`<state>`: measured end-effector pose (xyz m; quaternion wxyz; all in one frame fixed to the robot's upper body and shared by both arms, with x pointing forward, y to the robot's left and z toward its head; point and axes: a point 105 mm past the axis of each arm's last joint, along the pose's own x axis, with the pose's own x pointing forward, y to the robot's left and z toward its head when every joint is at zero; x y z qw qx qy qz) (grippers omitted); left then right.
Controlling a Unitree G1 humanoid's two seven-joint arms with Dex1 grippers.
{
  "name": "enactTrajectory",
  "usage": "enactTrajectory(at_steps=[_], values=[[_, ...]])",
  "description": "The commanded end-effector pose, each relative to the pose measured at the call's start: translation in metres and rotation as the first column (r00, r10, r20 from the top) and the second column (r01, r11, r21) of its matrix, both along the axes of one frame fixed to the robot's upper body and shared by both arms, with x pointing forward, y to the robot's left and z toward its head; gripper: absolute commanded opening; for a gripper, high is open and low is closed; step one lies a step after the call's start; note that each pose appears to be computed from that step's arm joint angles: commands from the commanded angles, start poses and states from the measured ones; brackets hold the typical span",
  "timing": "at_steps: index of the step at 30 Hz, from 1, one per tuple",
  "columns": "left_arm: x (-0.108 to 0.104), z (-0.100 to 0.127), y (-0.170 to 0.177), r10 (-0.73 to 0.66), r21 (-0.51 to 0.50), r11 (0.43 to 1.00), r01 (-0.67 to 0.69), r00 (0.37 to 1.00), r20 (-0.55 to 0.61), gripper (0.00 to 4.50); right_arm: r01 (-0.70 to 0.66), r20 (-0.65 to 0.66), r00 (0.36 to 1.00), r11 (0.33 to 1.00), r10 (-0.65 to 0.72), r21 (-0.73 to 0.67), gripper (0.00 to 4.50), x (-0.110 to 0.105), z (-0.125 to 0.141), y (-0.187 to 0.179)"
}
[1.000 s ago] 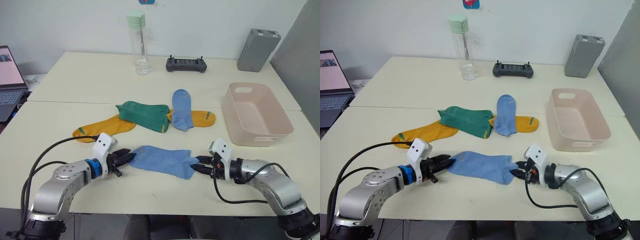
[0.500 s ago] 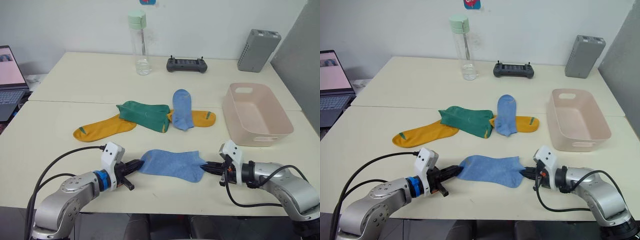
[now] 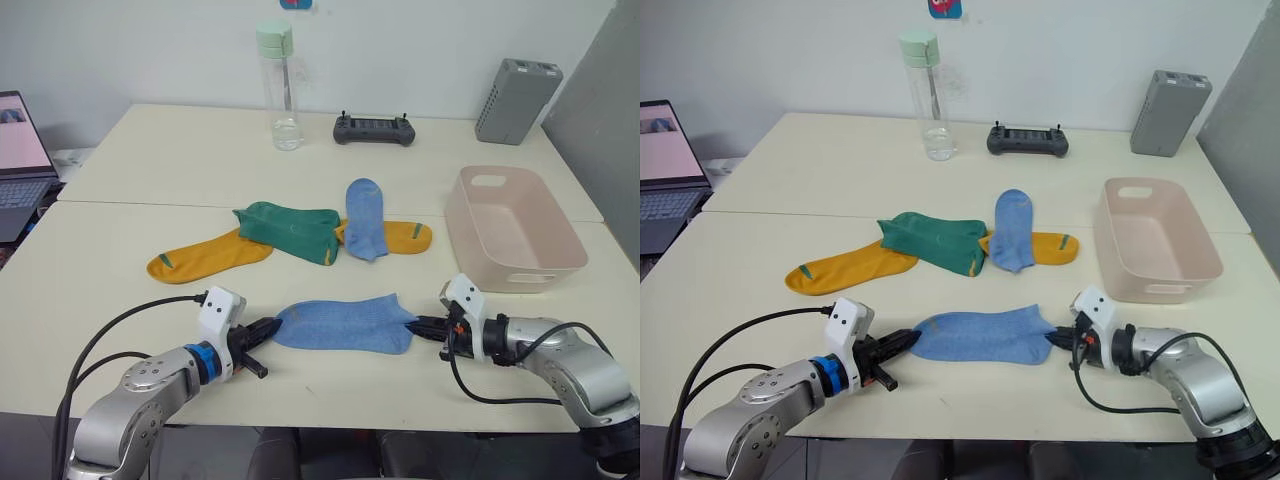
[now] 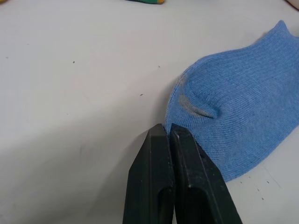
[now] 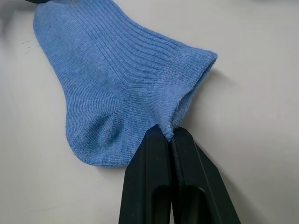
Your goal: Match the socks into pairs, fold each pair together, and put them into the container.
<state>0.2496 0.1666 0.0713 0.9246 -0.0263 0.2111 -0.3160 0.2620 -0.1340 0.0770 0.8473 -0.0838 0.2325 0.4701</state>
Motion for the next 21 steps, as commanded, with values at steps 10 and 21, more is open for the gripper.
enactTrajectory(at_steps=[10,21], values=[[0.013,0.053,0.005,-0.142,0.104,0.987,0.119,0.958,0.25,2.14,-0.017,0.283,0.959,1.0,0.015,0.006,3.1,0.014,0.057,-0.007],[0.03,0.037,-0.047,-0.568,0.326,0.816,0.478,0.768,0.297,0.26,-0.278,0.365,0.889,0.959,0.277,-0.049,0.68,0.023,0.034,0.076]])
